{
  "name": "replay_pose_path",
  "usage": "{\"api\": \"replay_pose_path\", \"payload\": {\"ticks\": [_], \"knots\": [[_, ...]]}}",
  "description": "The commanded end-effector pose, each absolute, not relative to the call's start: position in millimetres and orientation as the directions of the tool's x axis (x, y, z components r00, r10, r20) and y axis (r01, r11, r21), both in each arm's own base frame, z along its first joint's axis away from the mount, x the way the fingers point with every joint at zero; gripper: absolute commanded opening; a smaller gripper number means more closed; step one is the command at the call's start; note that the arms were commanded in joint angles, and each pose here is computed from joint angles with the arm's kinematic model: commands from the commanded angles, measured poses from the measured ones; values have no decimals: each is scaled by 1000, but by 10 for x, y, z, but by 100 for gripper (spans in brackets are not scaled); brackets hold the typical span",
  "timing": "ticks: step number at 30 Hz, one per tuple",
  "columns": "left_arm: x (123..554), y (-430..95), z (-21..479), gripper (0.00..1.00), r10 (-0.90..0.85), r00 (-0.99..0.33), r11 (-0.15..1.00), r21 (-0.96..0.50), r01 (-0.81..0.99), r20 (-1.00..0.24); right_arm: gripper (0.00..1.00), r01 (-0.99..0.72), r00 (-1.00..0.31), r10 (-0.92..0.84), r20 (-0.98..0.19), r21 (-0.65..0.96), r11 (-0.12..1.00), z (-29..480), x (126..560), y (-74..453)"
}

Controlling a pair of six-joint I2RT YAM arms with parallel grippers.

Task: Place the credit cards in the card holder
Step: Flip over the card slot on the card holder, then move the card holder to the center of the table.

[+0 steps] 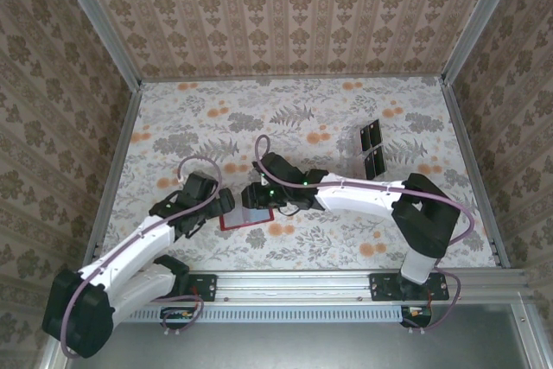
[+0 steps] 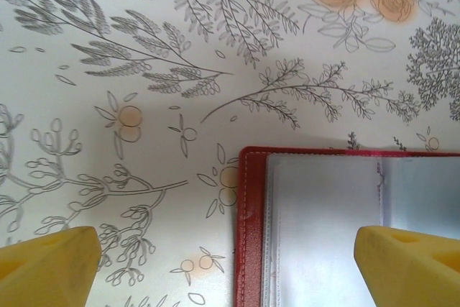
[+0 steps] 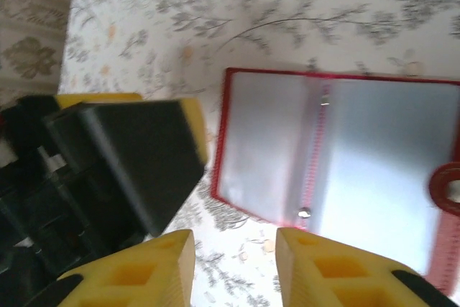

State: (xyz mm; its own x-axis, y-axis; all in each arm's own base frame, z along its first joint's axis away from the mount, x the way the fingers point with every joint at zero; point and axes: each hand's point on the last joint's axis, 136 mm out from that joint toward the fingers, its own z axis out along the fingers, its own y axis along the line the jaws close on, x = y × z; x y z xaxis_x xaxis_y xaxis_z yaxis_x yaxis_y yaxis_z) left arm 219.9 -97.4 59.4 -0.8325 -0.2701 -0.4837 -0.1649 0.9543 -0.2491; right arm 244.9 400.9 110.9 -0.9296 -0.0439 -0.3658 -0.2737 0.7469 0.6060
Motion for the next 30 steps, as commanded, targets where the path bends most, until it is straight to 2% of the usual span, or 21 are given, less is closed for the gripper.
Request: {"api": "replay_pose_path", "payload": {"ticks": [1,6,9,19,30], "knots": [[2322,-1161,675,100,-250,-828,949,-298,-106,-502,30,-238,-939,-52,-339,535,810,817,2463,3860],[2369,-1308,606,100,-218,-839,955,-285,-78,-499,18,-224,-945,-58,-321,509,831,558,2518,3873],[2352,-1359,528,100,-182,-852,965,-254,-61,-490,15,-213,-950,-59,-306,499,840,393,2538,3860],[2114,-1052,139,100,-105,-910,994,-44,-95,-401,12,-139,-960,-7,-279,457,879,40,2560,3608],[2136,-1038,218,100,-148,-880,989,-92,-119,-452,9,-46,-962,58,-268,364,930,-152,2522,3221]]}}
